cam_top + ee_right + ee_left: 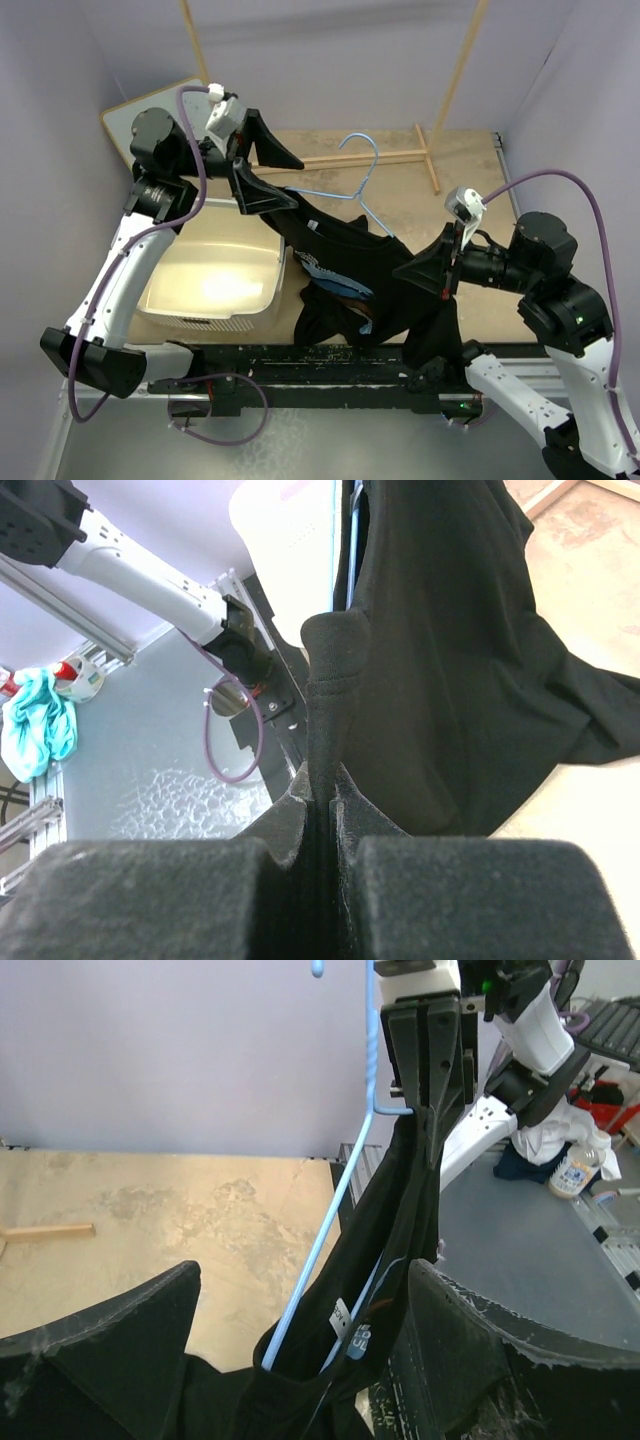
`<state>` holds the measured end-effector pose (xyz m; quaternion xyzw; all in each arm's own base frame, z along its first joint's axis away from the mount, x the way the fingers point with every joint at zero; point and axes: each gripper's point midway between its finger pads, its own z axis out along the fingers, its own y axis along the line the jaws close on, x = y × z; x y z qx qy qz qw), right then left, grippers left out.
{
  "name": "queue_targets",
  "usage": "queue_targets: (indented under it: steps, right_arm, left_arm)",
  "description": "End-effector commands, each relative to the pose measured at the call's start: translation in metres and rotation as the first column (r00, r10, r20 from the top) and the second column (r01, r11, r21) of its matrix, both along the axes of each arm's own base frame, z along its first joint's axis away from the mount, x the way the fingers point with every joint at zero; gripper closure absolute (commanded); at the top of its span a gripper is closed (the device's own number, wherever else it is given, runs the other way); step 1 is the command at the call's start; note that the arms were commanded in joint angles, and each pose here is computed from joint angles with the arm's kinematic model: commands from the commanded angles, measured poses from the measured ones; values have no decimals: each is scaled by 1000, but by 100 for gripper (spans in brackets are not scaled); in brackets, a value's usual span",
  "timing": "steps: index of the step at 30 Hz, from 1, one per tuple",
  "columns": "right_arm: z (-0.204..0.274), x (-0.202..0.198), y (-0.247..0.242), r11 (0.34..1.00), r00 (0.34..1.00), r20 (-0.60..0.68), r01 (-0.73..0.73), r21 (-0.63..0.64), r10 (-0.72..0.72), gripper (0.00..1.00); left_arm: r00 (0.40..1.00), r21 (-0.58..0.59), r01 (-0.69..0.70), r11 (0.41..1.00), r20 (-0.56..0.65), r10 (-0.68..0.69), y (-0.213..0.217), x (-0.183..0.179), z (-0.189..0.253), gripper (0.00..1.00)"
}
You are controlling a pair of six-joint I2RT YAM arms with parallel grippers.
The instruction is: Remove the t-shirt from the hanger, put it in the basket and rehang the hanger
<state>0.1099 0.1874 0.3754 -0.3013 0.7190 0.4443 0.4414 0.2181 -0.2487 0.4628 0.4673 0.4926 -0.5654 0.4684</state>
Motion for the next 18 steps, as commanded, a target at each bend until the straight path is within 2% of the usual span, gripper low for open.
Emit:
queue_targets:
  steps: [1,3,8,11,13,14,18]
  right_arm:
    - [31,-4,0,999,996,84,-8,50,4,100]
    - [33,-3,-1,999,996,86,1,50,-5,100]
    - [38,-3,-3,998,996,84,18,55,-22,100]
    - [39,-1,-3,998,996,81,23,53,-28,100]
    - [39,0,-3,998,996,83,32,52,-37,100]
    - [38,3,-4,998,995,83,46,48,-50,100]
    - [28,23,-19,980,978,69,197,1,-196,100]
  left_arm:
    - [998,44,2,999,68,-5,-10,-1,-6,14]
    - [998,59,1,998,62,-5,-15,1,-11,18]
    - [999,134,-36,990,29,33,-35,13,-32,46]
    - [998,198,-59,978,24,55,-53,20,-47,70]
    - [996,218,-87,972,34,82,-61,28,-51,96]
    - [994,217,-110,970,37,104,-63,33,-50,100]
    - [973,152,-224,963,93,212,-63,52,-33,100]
